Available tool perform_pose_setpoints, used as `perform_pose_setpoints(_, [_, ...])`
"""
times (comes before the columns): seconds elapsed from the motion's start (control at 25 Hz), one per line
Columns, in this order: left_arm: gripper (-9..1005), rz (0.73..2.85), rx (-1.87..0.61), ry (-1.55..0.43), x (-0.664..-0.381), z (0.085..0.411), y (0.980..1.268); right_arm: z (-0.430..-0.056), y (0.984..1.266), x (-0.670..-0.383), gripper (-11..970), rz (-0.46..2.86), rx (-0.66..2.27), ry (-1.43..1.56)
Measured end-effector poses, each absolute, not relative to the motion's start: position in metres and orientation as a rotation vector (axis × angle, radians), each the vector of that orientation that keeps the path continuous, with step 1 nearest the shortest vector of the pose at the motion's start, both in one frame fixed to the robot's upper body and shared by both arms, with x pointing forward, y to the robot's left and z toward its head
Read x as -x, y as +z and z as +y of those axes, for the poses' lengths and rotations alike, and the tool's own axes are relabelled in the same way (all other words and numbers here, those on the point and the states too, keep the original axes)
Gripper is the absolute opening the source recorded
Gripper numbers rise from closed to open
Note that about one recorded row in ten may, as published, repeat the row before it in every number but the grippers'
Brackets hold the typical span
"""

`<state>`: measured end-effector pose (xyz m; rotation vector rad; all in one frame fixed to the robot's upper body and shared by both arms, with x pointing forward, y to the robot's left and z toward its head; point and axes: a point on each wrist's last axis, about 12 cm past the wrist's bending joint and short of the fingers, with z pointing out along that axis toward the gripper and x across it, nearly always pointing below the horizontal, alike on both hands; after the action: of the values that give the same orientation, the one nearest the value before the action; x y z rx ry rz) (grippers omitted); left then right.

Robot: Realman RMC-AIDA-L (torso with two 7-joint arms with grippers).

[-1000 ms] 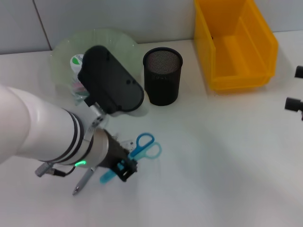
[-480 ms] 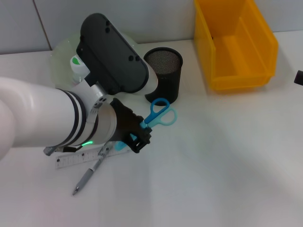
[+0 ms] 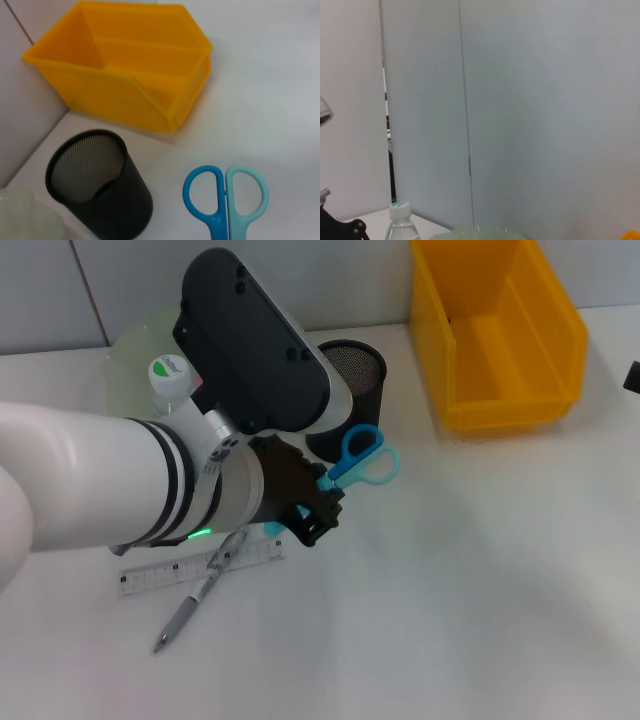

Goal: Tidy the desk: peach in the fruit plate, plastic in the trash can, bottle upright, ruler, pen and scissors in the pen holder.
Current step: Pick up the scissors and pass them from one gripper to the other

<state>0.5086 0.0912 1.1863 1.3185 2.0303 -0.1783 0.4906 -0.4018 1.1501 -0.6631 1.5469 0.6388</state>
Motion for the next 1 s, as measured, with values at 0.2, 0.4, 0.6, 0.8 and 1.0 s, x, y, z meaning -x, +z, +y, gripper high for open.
perform_pose_setpoints(0.2, [233, 2.005, -1.314, -0.181, -0.510, 0.090, 1.188, -0.403, 1.150, -0.492, 818, 1.552, 0.643, 0.633])
perform_pose_setpoints(0.4, [233, 1.977, -1.316, -0.190, -0.509, 0.088, 1.190, -0.404, 1.146, -0.494, 818, 1.556, 0.590, 0.632])
perform_pose_setpoints(0.6, [234, 1.939, -1.305, -0.200, -0.508, 0.084, 1.191, -0.409, 1.144, -0.493, 818, 1.517, 0.503, 0.689])
perform_pose_setpoints(0.8, [234, 1.882, -1.296, -0.201, -0.508, 0.085, 1.191, -0.412, 1.141, -0.484, 818, 1.459, 0.426, 0.721])
perform_pose_setpoints(1.0, [234, 1.860, -1.292, -0.203, -0.507, 0.084, 1.192, -0.407, 1.134, -0.473, 818, 1.399, 0.385, 0.786])
